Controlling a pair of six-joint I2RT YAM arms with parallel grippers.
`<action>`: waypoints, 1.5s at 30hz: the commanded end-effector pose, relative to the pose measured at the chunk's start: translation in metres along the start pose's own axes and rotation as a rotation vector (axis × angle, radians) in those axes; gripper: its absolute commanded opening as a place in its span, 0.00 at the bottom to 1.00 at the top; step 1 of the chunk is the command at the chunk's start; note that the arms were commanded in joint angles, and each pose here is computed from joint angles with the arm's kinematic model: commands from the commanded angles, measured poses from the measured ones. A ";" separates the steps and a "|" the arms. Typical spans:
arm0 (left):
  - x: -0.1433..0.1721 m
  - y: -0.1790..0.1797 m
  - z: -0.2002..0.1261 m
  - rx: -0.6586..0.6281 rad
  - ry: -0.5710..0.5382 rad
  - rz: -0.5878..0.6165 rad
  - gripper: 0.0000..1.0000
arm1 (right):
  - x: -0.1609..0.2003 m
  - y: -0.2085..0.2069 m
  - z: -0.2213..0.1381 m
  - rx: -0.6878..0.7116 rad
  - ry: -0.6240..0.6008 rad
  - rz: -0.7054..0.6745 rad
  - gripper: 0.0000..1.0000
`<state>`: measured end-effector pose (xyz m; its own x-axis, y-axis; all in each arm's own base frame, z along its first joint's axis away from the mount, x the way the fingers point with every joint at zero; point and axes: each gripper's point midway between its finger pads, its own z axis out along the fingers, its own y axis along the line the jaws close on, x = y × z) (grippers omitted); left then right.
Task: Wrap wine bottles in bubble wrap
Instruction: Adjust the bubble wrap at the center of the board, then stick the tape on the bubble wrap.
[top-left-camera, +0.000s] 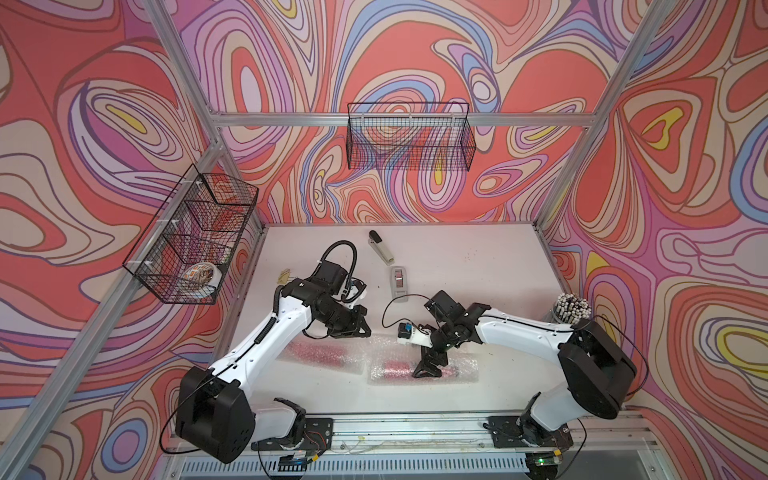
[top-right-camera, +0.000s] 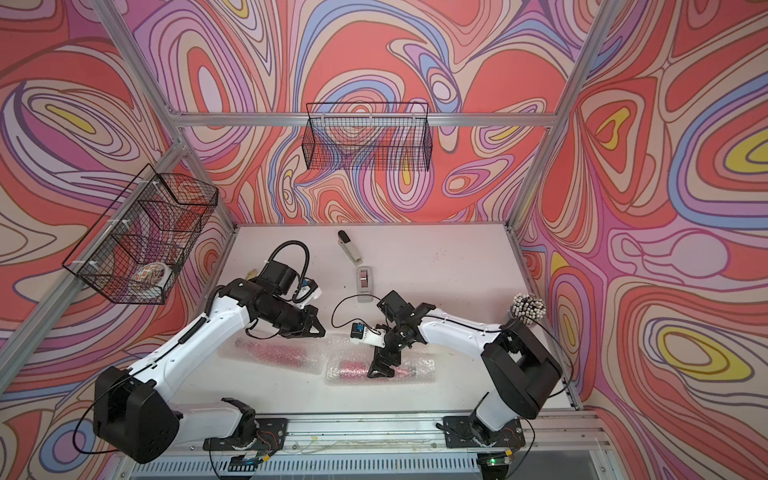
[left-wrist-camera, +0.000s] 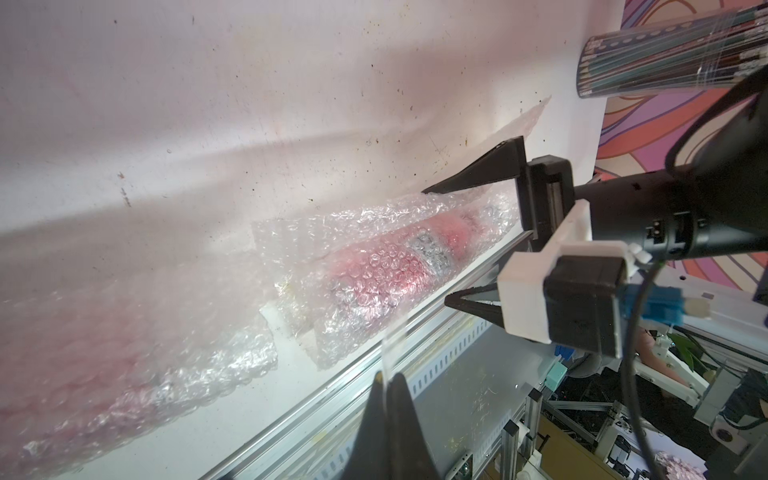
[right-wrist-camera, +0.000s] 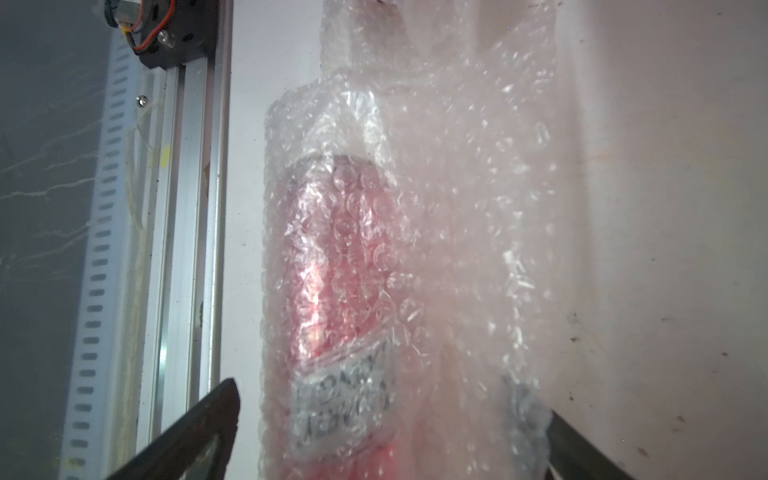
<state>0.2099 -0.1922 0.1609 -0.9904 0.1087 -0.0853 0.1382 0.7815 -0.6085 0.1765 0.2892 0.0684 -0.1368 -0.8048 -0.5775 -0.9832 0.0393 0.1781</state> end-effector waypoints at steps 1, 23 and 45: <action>0.003 0.002 0.003 0.011 0.022 -0.006 0.00 | -0.002 -0.006 0.000 0.109 0.020 -0.082 0.98; -0.005 -0.017 0.025 0.143 0.071 -0.085 0.00 | 0.011 0.012 0.012 0.377 0.159 -0.380 0.48; 0.026 -0.053 0.085 0.303 0.269 -0.132 0.00 | 0.041 0.028 0.021 0.357 0.280 -0.416 0.44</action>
<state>0.1790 -0.2745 0.1093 -0.9575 0.2066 0.2013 -0.0196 0.6496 -0.7600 0.1507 0.2973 0.0635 0.2785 -0.8694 -0.4081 -0.9198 -0.1191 -0.3739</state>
